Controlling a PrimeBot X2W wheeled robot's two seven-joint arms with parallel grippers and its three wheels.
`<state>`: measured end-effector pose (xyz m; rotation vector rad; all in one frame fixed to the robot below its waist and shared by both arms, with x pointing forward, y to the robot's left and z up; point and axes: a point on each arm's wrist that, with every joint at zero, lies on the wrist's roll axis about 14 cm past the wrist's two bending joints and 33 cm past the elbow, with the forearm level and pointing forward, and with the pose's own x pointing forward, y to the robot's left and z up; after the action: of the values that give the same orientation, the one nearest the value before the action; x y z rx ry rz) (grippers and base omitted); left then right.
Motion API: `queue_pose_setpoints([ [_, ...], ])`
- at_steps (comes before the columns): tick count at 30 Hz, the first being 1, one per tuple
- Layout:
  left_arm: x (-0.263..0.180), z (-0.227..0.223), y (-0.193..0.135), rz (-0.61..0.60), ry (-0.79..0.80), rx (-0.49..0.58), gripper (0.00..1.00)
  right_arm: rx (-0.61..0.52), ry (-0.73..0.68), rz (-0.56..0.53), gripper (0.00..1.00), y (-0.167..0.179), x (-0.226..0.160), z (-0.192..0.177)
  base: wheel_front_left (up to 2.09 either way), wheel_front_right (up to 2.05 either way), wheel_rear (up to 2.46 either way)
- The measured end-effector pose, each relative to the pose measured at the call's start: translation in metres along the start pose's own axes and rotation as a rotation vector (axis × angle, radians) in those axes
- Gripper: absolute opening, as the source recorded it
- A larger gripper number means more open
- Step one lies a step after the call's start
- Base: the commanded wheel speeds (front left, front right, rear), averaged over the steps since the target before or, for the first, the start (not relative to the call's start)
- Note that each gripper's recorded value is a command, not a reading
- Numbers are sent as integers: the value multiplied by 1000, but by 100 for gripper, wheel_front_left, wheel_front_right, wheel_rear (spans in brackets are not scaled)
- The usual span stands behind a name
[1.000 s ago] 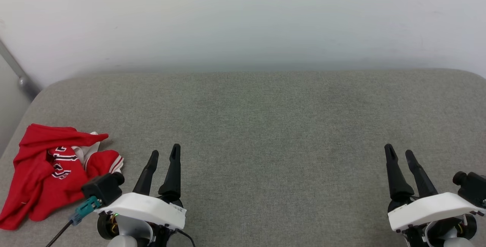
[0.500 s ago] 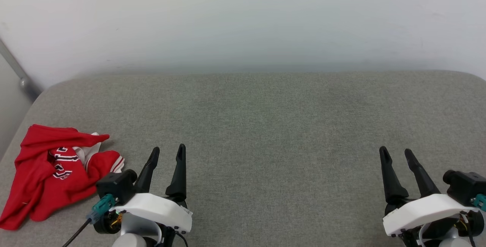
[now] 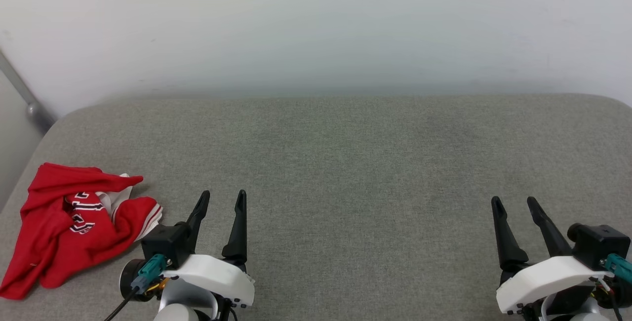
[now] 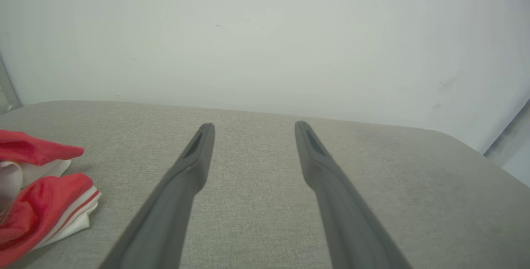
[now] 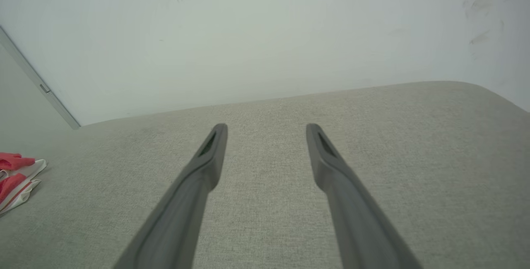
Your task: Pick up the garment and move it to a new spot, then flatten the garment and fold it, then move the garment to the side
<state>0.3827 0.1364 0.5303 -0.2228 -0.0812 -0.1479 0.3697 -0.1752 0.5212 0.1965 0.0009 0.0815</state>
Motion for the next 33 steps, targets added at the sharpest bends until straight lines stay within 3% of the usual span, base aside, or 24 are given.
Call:
queue_pose_setpoints([
  [33, 0, -10, -1, -7, -4, 183, 100, -153, -12, -2, 100, -2, -2, 1, 0, 0, 0],
])
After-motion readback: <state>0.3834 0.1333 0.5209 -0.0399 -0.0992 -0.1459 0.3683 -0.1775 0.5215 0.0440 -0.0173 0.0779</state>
